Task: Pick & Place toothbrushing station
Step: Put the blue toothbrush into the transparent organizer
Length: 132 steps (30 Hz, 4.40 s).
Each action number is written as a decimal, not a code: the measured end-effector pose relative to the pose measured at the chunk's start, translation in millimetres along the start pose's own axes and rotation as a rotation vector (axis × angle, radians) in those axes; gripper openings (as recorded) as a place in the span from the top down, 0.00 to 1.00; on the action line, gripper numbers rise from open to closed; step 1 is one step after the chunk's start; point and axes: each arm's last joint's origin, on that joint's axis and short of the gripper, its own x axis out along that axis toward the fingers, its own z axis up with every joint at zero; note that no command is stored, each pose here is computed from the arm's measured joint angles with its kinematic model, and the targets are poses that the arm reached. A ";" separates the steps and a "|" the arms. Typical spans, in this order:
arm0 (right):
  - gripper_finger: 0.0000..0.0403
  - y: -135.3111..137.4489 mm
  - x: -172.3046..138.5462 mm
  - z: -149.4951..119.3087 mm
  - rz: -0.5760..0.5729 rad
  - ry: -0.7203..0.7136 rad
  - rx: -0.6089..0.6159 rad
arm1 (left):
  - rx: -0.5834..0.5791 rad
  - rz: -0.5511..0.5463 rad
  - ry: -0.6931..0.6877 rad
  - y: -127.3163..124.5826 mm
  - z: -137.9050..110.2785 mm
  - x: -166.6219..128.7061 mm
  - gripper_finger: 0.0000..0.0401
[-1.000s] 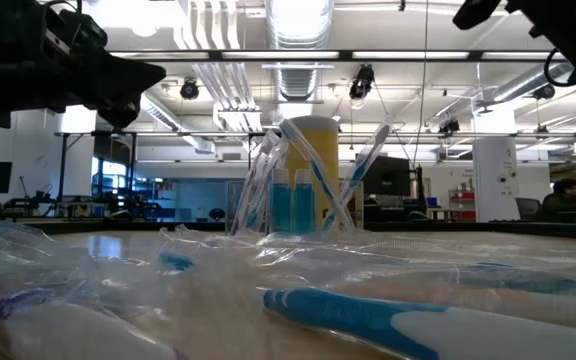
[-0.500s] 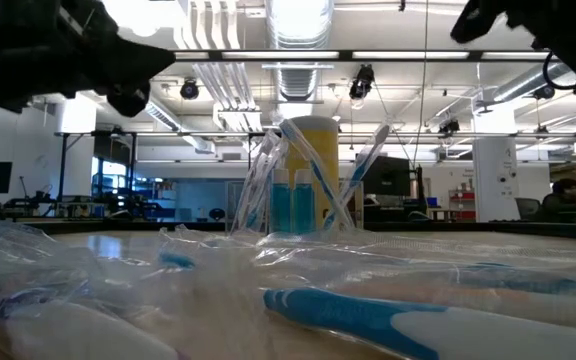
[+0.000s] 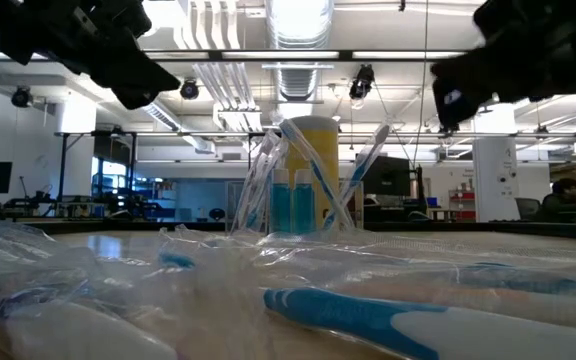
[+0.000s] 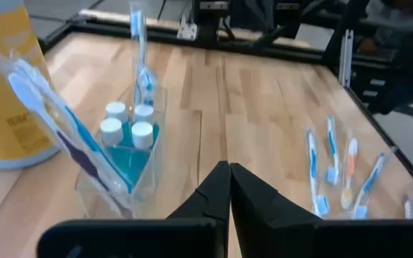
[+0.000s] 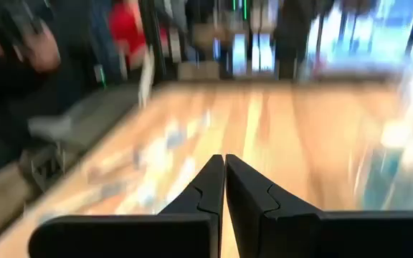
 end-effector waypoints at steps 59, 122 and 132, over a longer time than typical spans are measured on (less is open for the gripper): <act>0.97 5.3 -15.7 3.8 -0.024 -0.255 -0.047 | -0.008 -0.017 -0.122 0.8 -10.7 0.2 0.97; 0.91 136.0 66.8 73.4 -0.209 0.454 0.246 | -0.096 -0.009 -0.012 2.2 -42.9 4.5 0.89; 0.57 140.4 118.8 80.5 -0.294 0.641 0.201 | -0.109 -0.034 -0.005 0.9 -44.2 4.7 0.89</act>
